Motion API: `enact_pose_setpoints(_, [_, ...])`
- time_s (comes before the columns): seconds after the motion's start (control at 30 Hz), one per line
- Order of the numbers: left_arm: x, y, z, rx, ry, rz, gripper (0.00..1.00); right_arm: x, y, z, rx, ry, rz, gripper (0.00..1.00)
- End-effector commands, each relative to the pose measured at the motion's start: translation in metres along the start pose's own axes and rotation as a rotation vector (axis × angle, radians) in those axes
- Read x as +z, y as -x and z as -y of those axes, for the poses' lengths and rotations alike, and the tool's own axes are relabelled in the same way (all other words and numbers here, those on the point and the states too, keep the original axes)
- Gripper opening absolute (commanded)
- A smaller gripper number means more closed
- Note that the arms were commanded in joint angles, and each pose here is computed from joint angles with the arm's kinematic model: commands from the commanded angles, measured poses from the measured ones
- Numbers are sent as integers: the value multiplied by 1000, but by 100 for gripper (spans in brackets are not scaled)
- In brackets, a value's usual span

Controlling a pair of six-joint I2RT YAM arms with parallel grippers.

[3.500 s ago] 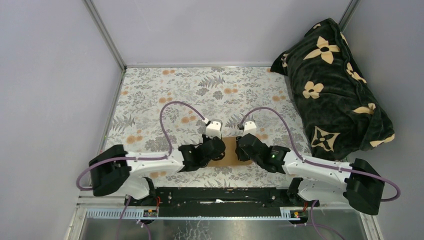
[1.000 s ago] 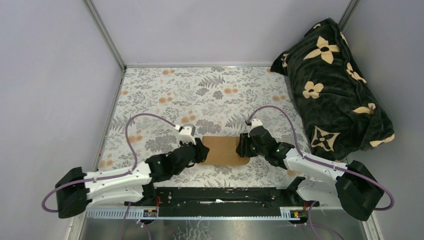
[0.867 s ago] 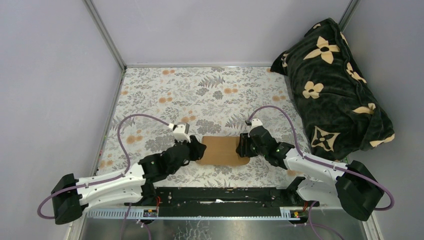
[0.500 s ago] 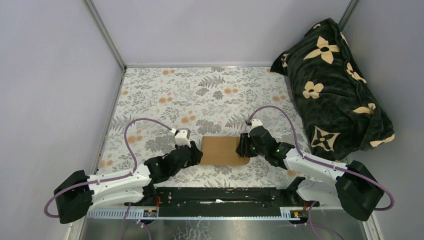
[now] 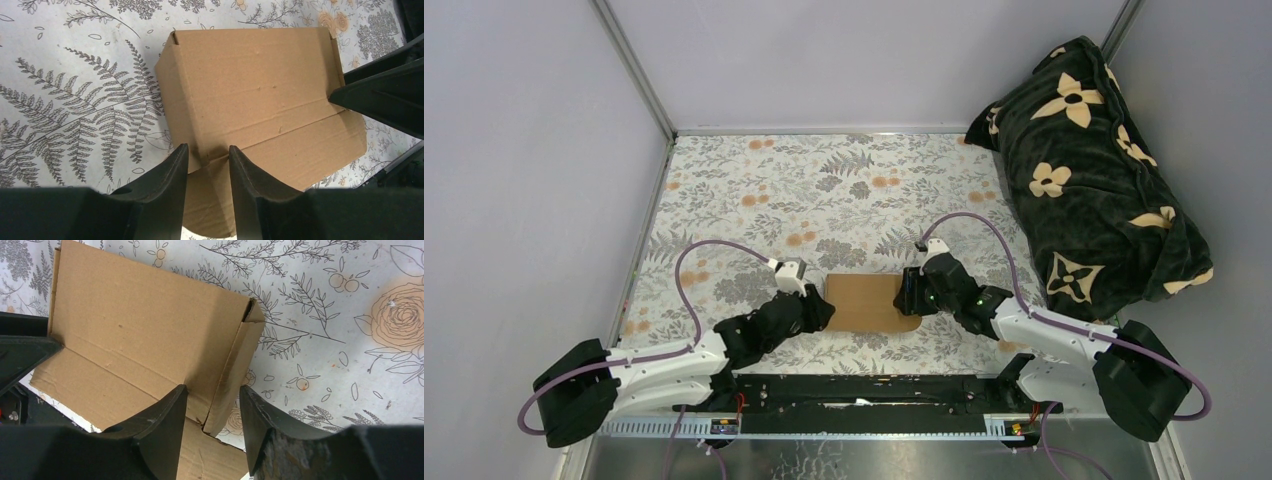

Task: Fold the paper box
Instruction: Close the paper box at the center of the board.

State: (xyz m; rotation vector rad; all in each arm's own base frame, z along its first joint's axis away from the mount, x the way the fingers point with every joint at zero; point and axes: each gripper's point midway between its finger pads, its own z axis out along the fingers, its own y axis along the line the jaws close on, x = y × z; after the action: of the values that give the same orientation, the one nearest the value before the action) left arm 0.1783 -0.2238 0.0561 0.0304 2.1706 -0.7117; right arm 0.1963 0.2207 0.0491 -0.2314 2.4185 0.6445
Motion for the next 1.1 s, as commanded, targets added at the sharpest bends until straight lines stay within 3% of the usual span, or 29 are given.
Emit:
enact_pose_setpoints(0.0, [3, 5, 13, -5, -69, 25, 42, 1, -22, 1, 20, 28, -65, 53])
enact_pose_setpoints(0.37, [-2, 8, 14, -9, -87, 43, 50, 0, -16, -8, 58, 90, -14, 64])
enact_pose_setpoints(1.07, [-14, 22, 30, -26, -135, 44, 54, -10, 1, -13, 116, 146, 21, 65])
